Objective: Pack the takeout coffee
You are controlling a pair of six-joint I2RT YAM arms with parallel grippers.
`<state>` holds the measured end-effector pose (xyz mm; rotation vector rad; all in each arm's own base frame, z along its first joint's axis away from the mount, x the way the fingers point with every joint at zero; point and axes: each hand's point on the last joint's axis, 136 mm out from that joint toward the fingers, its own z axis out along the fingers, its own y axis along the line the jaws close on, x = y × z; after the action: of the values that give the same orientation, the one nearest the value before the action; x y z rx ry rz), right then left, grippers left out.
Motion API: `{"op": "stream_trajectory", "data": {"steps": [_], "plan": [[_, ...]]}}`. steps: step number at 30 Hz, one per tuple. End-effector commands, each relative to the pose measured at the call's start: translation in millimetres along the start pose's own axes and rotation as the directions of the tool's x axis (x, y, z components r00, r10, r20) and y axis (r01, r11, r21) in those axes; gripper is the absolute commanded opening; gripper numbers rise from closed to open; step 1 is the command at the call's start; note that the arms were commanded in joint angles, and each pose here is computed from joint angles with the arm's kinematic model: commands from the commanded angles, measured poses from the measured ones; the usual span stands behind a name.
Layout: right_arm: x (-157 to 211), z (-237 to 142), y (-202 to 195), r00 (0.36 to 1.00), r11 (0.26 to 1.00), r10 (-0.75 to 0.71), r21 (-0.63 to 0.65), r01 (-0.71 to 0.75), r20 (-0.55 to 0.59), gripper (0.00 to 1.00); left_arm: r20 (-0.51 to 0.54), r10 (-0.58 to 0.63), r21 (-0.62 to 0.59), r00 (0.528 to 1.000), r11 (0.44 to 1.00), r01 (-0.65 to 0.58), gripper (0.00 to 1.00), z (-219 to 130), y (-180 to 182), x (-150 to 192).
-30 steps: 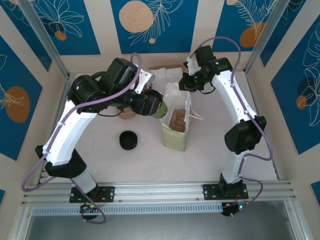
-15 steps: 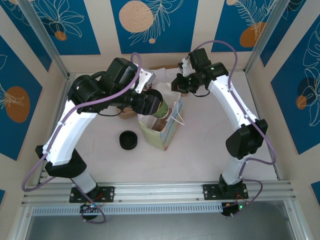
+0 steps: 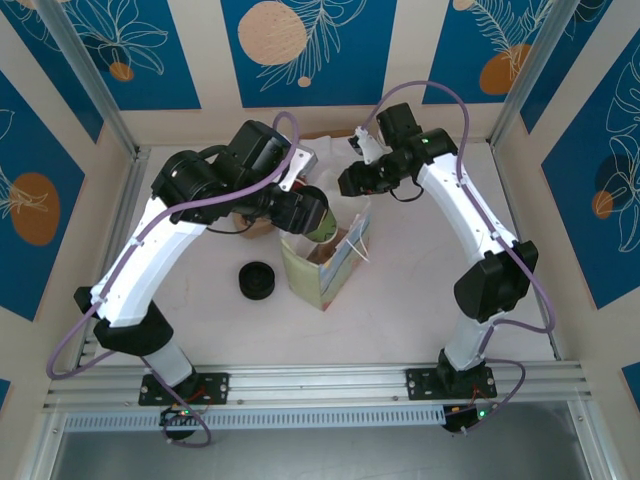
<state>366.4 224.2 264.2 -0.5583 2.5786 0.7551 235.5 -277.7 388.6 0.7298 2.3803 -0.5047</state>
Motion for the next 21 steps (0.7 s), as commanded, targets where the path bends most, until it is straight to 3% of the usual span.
{"op": "stream_trajectory", "data": {"steps": [1,16,18,21], "plan": [[0,-5,-9,0.994,0.994,-0.107,0.030,0.107,-0.027,0.46,0.017,-0.002,0.017,1.000,1.000,0.002,0.72,2,-1,-6],[1,6,-18,0.980,0.982,-0.176,0.053,0.181,-0.093,0.46,0.004,0.013,-0.005,1.000,1.000,-0.013,0.72,10,2,-6],[3,9,-17,0.979,0.982,-0.179,0.044,0.184,-0.101,0.40,0.001,0.017,-0.013,1.000,1.000,-0.017,0.71,13,4,-7],[-1,6,-13,0.978,0.981,-0.189,0.032,0.192,-0.083,0.20,0.000,0.023,-0.020,1.000,1.000,-0.023,0.71,15,5,-7]]}}
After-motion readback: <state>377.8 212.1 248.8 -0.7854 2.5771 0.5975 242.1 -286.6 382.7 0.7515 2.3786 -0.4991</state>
